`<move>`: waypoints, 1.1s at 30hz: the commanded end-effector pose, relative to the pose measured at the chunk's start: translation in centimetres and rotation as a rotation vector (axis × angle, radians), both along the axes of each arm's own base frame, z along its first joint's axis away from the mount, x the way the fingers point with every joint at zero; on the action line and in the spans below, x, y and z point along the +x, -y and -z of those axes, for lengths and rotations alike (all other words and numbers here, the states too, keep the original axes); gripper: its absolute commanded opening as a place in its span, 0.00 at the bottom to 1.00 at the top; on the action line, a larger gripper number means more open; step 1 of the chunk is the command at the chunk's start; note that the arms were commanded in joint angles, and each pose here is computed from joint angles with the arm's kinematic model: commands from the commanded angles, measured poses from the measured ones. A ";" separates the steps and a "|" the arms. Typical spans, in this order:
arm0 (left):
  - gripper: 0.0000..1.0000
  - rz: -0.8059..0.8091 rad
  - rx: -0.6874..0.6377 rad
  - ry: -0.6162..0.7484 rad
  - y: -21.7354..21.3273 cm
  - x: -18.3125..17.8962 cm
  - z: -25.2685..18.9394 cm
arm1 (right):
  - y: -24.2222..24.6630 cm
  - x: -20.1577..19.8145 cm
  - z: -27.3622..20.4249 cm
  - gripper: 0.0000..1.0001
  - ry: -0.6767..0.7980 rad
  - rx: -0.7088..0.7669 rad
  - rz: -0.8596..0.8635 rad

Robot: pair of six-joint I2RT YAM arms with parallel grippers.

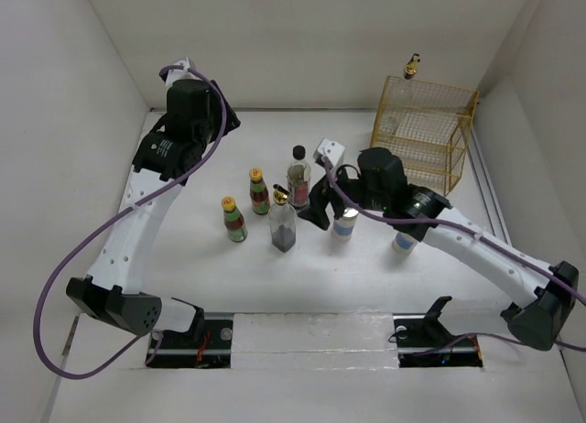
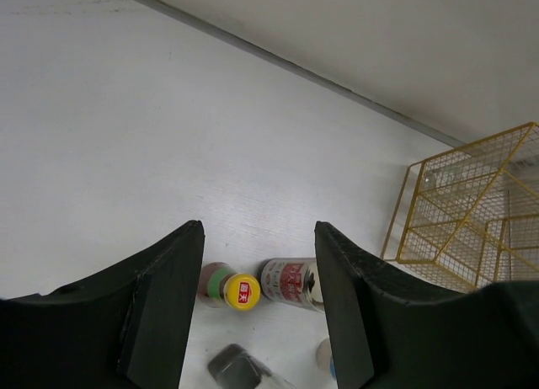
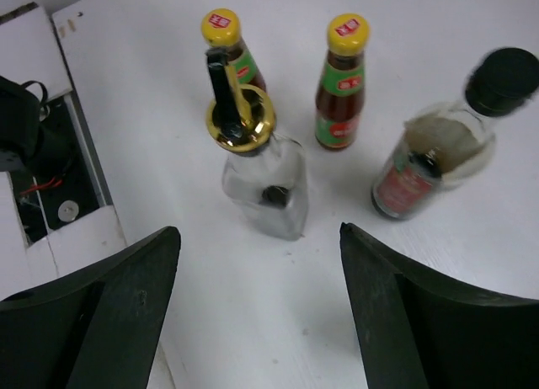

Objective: Organize the condiment bottles

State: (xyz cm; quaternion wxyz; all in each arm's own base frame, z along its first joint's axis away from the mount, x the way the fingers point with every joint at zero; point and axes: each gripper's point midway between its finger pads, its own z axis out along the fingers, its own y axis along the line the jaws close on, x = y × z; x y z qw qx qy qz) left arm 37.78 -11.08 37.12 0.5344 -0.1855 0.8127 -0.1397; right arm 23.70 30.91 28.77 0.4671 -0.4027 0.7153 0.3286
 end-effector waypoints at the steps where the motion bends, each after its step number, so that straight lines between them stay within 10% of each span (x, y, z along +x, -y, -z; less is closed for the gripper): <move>1: 0.51 -0.007 -0.012 0.039 -0.2 -0.1 -1.5 | -3.3 0.5 -2.2 0.82 0.105 0.107 -0.051; 23: 0.51 0.051 -0.019 0.014 0.7 -0.8 -0.3 | -10.5 4.4 1.0 0.74 0.152 0.217 0.055; 33: 0.51 0.043 -0.013 0.007 0.6 -0.5 0.0 | -10.0 4.3 -1.6 0.08 0.173 0.249 0.090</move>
